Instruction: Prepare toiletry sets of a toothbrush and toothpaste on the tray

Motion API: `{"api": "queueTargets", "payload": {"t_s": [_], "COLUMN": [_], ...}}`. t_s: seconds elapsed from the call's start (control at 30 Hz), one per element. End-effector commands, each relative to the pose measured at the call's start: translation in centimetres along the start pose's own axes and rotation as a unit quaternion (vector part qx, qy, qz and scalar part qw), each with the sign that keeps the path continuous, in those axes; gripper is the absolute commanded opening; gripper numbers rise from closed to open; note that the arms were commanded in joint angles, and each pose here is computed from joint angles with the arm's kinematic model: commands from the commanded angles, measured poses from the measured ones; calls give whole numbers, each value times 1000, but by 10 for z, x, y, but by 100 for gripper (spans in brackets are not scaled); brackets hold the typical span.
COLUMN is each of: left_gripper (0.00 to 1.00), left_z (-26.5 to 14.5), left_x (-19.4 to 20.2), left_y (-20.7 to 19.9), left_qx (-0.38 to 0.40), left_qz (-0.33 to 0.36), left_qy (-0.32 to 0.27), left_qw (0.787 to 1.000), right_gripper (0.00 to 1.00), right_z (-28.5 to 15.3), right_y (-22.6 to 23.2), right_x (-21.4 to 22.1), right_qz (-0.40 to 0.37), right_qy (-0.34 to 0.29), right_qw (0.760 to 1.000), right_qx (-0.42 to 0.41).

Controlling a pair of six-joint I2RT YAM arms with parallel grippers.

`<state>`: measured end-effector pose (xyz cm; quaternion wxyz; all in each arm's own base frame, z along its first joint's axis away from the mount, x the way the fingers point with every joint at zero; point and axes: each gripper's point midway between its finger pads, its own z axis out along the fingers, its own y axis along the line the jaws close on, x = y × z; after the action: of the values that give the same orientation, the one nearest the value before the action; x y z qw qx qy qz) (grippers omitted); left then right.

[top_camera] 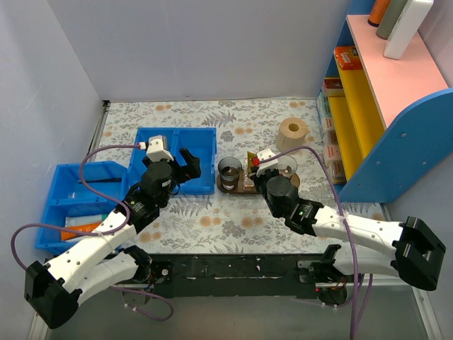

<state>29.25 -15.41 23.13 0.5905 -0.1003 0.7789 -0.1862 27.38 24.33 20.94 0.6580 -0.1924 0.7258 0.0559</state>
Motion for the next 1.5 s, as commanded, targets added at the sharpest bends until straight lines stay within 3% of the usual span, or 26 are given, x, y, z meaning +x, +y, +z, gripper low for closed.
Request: {"api": "queueTargets", "payload": {"t_s": [0.0,0.8,1.47], "left_gripper": [98,98,98], "left_z": [-3,-3,-5], "left_x": [-15,-13,-14], "left_y": [-5,-7,-8], "left_qx": [5,9,14], "left_qz": [-7,-8,-12], "left_qy": [-19,-16,-16], "left_qw": [1000,1000,1000], "right_gripper": [1,1,18], "right_z": [-3,-7,-10], "right_y": [-11,-4,4], "right_x": [-11,0,1], "right_qz": [30,21,19], "right_qy": [-29,-19,-12], "right_qw": [999,1000,1000], "right_qx": [27,14,10]}}
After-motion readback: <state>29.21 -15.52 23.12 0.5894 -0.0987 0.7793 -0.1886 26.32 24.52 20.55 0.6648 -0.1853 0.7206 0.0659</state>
